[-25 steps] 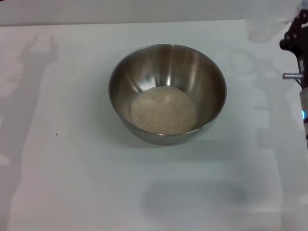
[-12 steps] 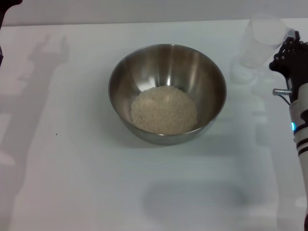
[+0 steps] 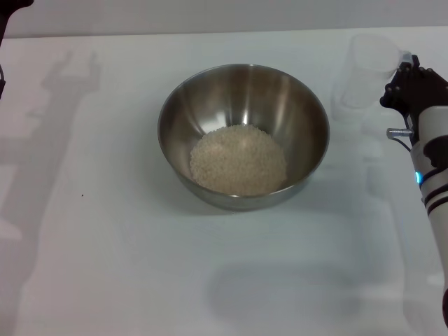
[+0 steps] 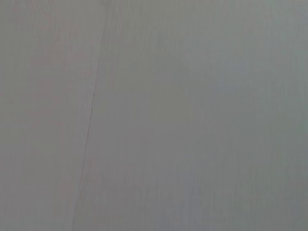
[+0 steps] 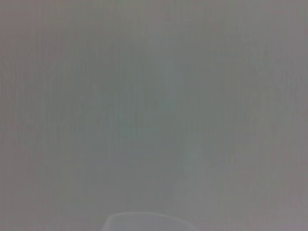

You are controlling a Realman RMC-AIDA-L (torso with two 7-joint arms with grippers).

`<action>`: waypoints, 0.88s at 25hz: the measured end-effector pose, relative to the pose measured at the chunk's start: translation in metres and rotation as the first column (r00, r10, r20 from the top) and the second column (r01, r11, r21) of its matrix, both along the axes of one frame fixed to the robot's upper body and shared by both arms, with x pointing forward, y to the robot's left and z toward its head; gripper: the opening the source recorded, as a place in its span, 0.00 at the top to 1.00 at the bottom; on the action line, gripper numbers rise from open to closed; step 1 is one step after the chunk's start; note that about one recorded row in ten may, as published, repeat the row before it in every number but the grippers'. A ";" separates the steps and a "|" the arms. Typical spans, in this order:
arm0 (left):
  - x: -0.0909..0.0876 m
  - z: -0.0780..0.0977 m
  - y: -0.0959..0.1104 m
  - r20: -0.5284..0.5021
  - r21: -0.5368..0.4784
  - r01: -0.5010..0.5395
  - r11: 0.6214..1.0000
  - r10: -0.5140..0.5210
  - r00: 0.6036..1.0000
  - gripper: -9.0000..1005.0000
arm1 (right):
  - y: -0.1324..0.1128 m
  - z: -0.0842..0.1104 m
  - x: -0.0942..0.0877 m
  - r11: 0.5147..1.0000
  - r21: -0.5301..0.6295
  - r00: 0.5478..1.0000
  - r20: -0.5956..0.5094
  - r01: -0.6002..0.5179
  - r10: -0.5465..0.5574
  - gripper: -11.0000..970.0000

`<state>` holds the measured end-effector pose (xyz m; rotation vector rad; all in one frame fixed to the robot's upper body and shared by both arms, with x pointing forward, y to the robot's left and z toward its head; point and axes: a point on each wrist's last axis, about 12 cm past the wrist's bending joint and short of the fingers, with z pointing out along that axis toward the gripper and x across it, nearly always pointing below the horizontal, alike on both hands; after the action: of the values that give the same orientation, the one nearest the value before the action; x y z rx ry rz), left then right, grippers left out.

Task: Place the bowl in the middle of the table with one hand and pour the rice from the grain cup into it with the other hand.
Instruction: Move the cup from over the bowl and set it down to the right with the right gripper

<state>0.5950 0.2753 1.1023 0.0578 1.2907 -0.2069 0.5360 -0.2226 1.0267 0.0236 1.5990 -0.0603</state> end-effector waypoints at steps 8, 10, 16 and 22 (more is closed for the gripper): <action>0.000 0.000 -0.001 -0.002 -0.001 0.001 1.000 -0.001 1.000 0.54 | -0.001 -0.007 0.011 1.000 -0.002 0.997 -0.076 -0.031 0.030 0.91; 0.000 0.000 -0.001 -0.002 -0.001 0.000 1.000 0.000 1.000 0.54 | 0.000 -0.008 0.013 0.999 0.008 0.995 -0.095 -0.038 0.039 0.91; 0.000 -0.001 0.000 0.000 -0.001 0.000 1.000 0.000 1.000 0.54 | -0.002 -0.013 0.015 0.999 0.013 0.990 -0.136 -0.044 0.046 0.91; -0.002 -0.002 0.001 -0.003 -0.003 -0.002 1.000 0.002 1.000 0.54 | -0.002 -0.017 0.014 0.999 0.012 0.985 -0.164 -0.050 0.051 0.90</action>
<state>0.5930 0.2761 1.1005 0.0536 1.2937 -0.2075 0.5499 -0.2245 1.0100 -0.0164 1.7636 -0.0172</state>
